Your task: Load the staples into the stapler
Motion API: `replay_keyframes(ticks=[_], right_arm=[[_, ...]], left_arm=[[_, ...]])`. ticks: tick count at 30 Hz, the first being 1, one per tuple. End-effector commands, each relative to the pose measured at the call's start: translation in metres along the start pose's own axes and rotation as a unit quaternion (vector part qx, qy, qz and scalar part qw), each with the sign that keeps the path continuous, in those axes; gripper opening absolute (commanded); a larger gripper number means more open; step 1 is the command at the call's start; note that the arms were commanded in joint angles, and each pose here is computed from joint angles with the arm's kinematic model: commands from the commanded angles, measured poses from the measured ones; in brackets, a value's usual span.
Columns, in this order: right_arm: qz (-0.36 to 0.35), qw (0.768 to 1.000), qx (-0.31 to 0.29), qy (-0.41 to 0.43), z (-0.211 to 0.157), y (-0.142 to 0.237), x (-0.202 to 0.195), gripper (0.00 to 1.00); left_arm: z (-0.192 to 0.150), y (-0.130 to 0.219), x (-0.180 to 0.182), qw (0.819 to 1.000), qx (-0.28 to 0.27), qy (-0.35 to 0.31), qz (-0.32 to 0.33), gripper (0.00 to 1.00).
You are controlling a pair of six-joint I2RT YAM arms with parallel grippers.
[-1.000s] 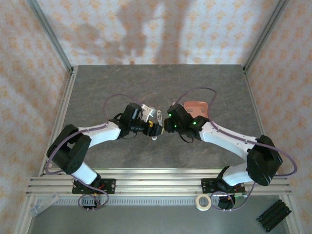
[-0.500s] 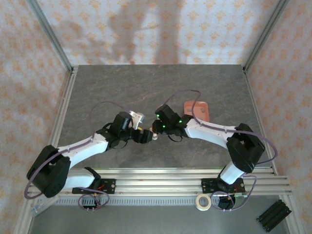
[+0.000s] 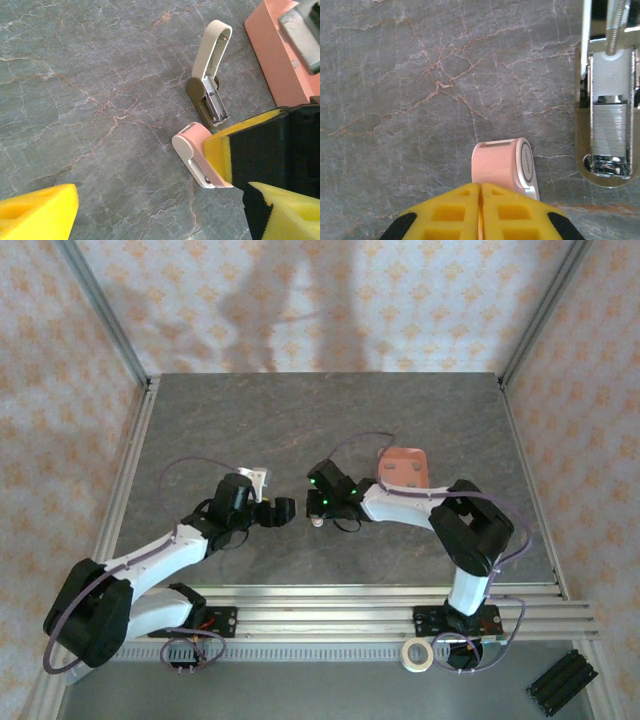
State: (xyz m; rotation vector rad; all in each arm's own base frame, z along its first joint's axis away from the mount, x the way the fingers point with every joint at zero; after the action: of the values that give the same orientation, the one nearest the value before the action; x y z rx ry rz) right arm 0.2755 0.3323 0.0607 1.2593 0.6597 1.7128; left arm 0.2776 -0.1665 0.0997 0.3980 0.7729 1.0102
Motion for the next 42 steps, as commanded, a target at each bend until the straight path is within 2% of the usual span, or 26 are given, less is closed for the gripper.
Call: replay_keyframes(ticks=[1,5,9,13,18,23,32,39,42], right_arm=[[-0.057,0.998,0.034,-0.004,-0.027,-0.004,-0.036,0.1],[-0.02,0.999,-0.021,0.026,0.005,0.034,-0.006,0.16],[0.006,0.997,-0.073,0.037,0.029,0.075,0.008,0.24],[-0.008,0.995,-0.096,0.032,0.039,0.104,-0.007,0.26],[-0.027,0.993,-0.111,0.013,0.037,0.125,-0.036,0.28],[-0.042,0.992,-0.121,0.003,0.034,0.135,-0.052,0.28],[-0.044,0.992,-0.121,-0.002,0.033,0.134,-0.056,0.27],[-0.061,0.992,-0.112,-0.02,0.031,0.124,-0.063,0.27],[-0.078,0.99,-0.114,-0.04,0.034,0.122,-0.068,0.28]], left_arm=[[0.028,-0.004,-0.006,1.0,-0.022,-0.01,0.0,0.87],[0.052,-0.024,-0.018,0.999,-0.023,-0.008,-0.029,0.88],[0.08,-0.05,-0.034,0.997,-0.02,-0.003,-0.071,0.89],[0.104,-0.075,-0.046,0.994,-0.033,-0.009,-0.102,0.89],[0.111,-0.109,-0.06,0.988,-0.009,-0.011,-0.153,0.88],[0.104,-0.127,-0.08,0.977,0.015,-0.001,-0.213,0.83],[0.082,-0.106,-0.121,0.948,0.024,-0.028,-0.317,0.72],[0.024,-0.096,-0.117,0.948,0.114,-0.107,-0.277,0.71],[0.018,-0.087,-0.108,0.954,0.122,-0.114,-0.248,0.75]])
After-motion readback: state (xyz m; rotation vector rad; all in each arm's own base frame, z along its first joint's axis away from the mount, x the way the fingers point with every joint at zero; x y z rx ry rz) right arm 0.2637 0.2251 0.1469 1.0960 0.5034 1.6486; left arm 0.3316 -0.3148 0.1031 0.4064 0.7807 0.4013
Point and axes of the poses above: each hand's point on the last joint's axis, 136 mm out from that joint toward the fingers, its own y axis back along the fingers, its own x axis along the line the jaws close on, z = x × y, the point moved 1 cm from there along y, back along the fingers, and after that the axes turned 4 degrees about -y, right-handed, at the moved point
